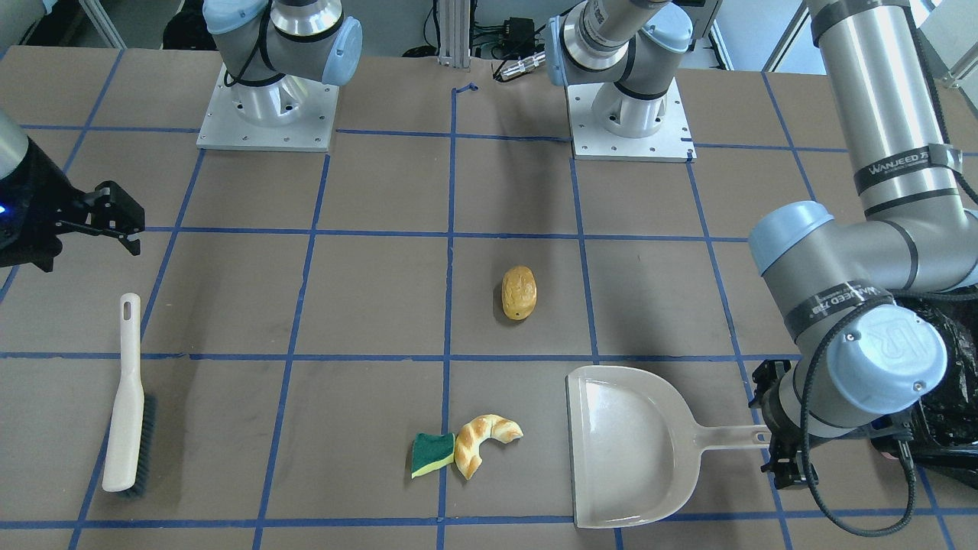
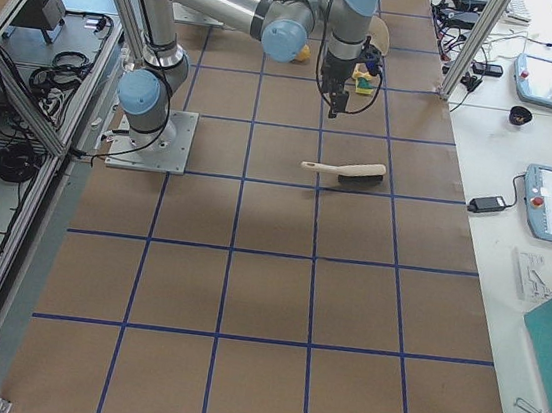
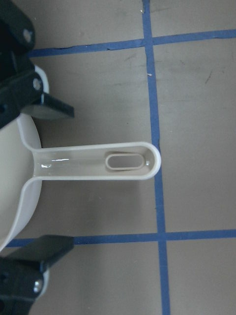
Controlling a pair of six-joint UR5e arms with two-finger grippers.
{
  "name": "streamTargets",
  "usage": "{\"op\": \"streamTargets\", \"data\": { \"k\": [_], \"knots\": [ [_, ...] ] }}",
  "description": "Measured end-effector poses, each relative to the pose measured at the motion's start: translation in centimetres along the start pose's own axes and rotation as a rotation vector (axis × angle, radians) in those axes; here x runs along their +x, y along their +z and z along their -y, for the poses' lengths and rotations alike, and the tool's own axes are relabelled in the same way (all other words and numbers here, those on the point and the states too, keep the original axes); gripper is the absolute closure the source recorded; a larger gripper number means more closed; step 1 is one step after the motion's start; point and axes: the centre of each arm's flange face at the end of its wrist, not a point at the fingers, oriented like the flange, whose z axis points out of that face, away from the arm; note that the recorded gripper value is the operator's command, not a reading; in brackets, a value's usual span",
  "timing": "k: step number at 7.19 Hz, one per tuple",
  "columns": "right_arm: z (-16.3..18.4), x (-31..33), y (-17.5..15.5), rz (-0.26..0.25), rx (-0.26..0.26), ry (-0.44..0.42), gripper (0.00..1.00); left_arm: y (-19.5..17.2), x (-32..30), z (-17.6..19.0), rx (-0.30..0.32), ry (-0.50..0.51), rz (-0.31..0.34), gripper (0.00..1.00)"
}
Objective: Sweep and dump trash into bin
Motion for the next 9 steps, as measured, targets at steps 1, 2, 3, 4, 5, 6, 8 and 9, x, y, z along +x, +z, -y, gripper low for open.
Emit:
{"op": "streamTargets", "data": {
  "k": [1,2,3,4,5,6,8,9],
  "knots": [
    [0.3,1.7,1.5,0.006,-0.016,-0.001,0.08,1.1,0.1,-0.1,0.012,-0.021,0.018,0.24],
    [0.7,3.1,3.6,0.024,-0.038,0.007,0.09,2.0,-0.2,-0.4,0.016,-0.037,0.034,0.23],
    [0.9,3.9,6.1,0.038,-0.055,0.014,0.08,2.5,-0.5,-0.8,0.017,-0.049,0.045,0.23],
    [0.9,4.1,8.9,0.034,-0.054,0.016,0.07,2.6,-0.8,-1.1,0.018,-0.056,0.048,0.23],
    [0.6,3.9,11.4,0.018,-0.038,0.013,0.07,2.7,-0.8,-1.4,0.020,-0.064,0.044,0.23],
    [0.1,3.5,13.6,0.004,-0.023,0.007,0.07,2.9,-0.6,-1.4,0.030,-0.070,0.034,0.23],
    [-0.8,3.1,16.0,-0.007,-0.031,0.004,0.07,3.2,-0.5,-1.3,0.050,-0.071,0.027,0.23],
    [-1.1,3.2,16.5,-0.019,-0.045,-0.003,0.07,3.4,-0.5,-1.4,0.052,-0.070,0.029,0.24]
  ]
}}
